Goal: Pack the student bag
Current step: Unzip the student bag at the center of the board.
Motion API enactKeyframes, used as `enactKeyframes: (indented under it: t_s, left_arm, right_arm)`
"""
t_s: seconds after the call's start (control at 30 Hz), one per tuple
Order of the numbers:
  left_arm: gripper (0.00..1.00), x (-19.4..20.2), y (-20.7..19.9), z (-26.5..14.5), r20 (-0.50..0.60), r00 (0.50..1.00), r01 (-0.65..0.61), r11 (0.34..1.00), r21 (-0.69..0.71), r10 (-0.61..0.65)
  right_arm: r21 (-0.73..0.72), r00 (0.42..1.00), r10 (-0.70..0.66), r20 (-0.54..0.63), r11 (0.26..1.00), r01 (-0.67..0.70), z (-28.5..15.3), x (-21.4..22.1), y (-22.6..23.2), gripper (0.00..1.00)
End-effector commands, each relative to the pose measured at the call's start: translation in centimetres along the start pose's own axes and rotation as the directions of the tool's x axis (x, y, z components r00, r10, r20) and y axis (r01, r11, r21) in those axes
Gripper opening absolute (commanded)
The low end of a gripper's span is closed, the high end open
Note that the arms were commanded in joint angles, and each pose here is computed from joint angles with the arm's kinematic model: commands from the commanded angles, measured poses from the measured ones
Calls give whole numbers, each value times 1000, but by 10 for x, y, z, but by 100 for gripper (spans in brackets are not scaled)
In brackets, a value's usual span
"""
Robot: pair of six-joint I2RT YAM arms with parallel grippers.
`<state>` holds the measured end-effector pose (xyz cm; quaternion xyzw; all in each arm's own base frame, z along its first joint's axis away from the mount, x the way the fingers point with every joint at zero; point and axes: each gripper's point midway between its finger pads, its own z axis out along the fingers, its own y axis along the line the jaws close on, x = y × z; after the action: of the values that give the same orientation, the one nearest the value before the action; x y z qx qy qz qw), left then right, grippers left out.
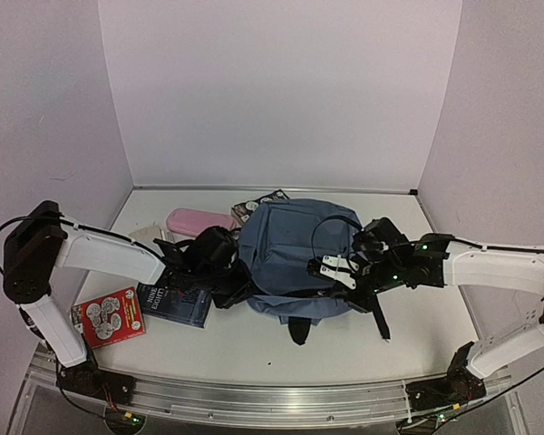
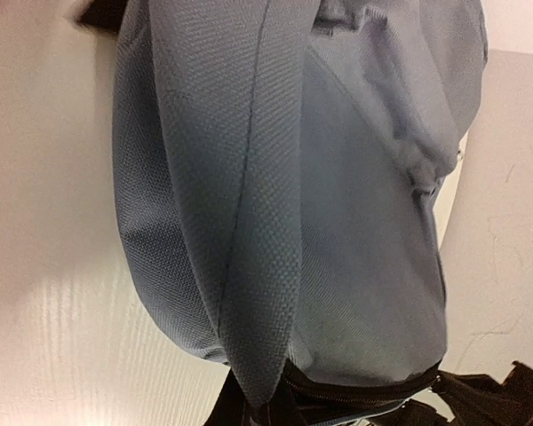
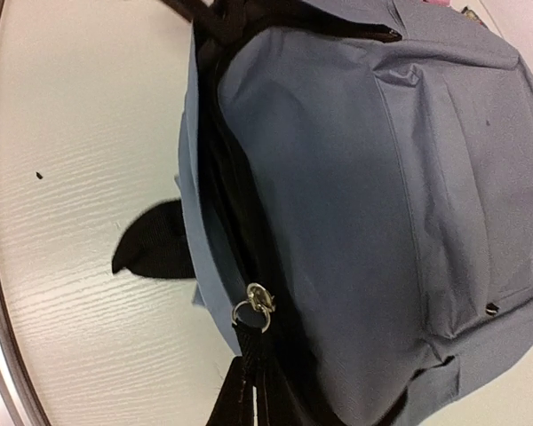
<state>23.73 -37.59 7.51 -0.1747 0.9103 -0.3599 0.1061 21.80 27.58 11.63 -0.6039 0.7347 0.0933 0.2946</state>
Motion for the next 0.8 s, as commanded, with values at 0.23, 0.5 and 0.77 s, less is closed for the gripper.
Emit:
enactKeyframes:
  t_s: [0.23,0.5,0.77]
  left_arm:
    - [0,-88,9,-49,71,997,25,999,22,-27]
    - [0,-134,-26,-37,42,993,-113,993,35,112]
    - [10,-148,-61,-10,-16,978,-205,977,58,206]
  right_arm:
    - [173,985,8,-175,985,23,-36,89,-40,0]
    - [-7,994,89,-71,996,-90,-34,66,-19,0]
    - [-157,997,70,24,985,-66,-23,14,23,0]
